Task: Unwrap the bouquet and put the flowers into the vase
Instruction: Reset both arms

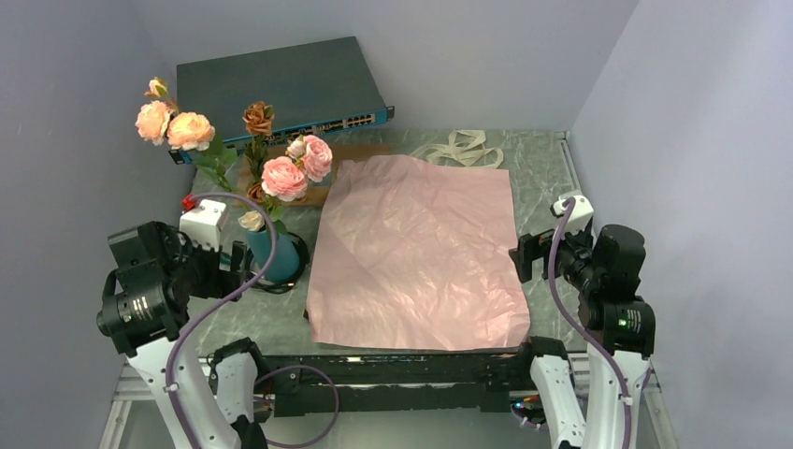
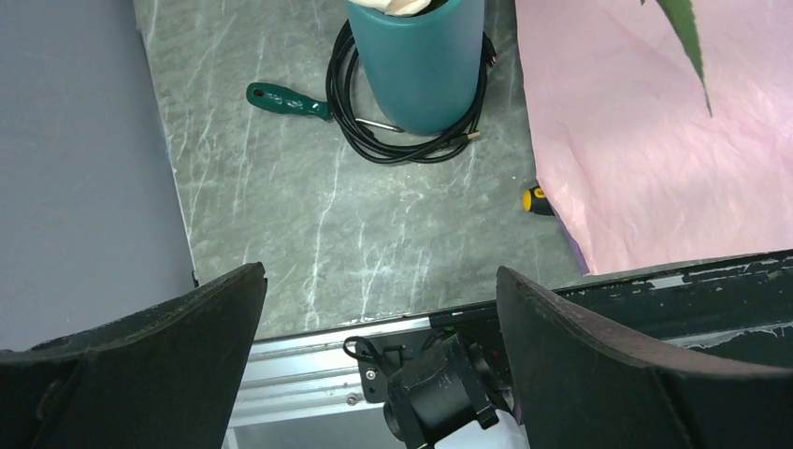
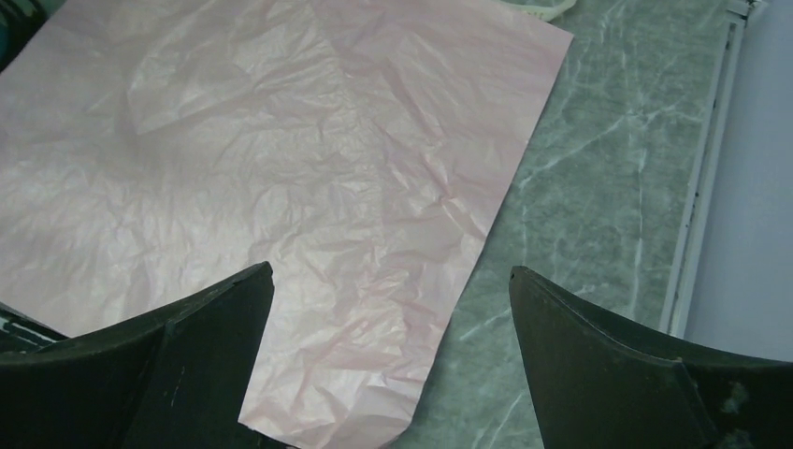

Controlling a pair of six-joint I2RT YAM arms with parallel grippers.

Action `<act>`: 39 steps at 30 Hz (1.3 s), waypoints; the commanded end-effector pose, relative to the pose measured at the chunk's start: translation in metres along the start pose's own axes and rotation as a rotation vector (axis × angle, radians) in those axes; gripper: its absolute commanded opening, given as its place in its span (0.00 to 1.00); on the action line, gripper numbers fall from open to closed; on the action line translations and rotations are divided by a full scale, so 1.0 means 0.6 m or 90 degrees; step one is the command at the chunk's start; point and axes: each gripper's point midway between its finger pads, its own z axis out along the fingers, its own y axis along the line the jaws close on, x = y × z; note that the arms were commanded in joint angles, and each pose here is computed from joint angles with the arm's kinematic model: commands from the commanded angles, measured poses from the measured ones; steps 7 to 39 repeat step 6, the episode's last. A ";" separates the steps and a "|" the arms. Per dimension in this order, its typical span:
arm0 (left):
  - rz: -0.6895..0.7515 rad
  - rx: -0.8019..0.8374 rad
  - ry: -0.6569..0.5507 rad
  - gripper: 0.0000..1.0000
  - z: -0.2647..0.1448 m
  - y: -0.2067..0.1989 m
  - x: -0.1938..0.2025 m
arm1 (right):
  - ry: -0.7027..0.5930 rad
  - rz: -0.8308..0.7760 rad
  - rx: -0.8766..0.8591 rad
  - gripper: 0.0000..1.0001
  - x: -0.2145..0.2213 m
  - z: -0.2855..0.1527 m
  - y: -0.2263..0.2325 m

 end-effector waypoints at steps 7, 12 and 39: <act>0.005 -0.036 -0.014 0.99 -0.007 0.006 0.007 | 0.006 -0.024 0.063 1.00 0.012 -0.016 -0.022; 0.005 -0.036 -0.014 0.99 -0.007 0.006 0.007 | 0.006 -0.024 0.063 1.00 0.012 -0.016 -0.022; 0.005 -0.036 -0.014 0.99 -0.007 0.006 0.007 | 0.006 -0.024 0.063 1.00 0.012 -0.016 -0.022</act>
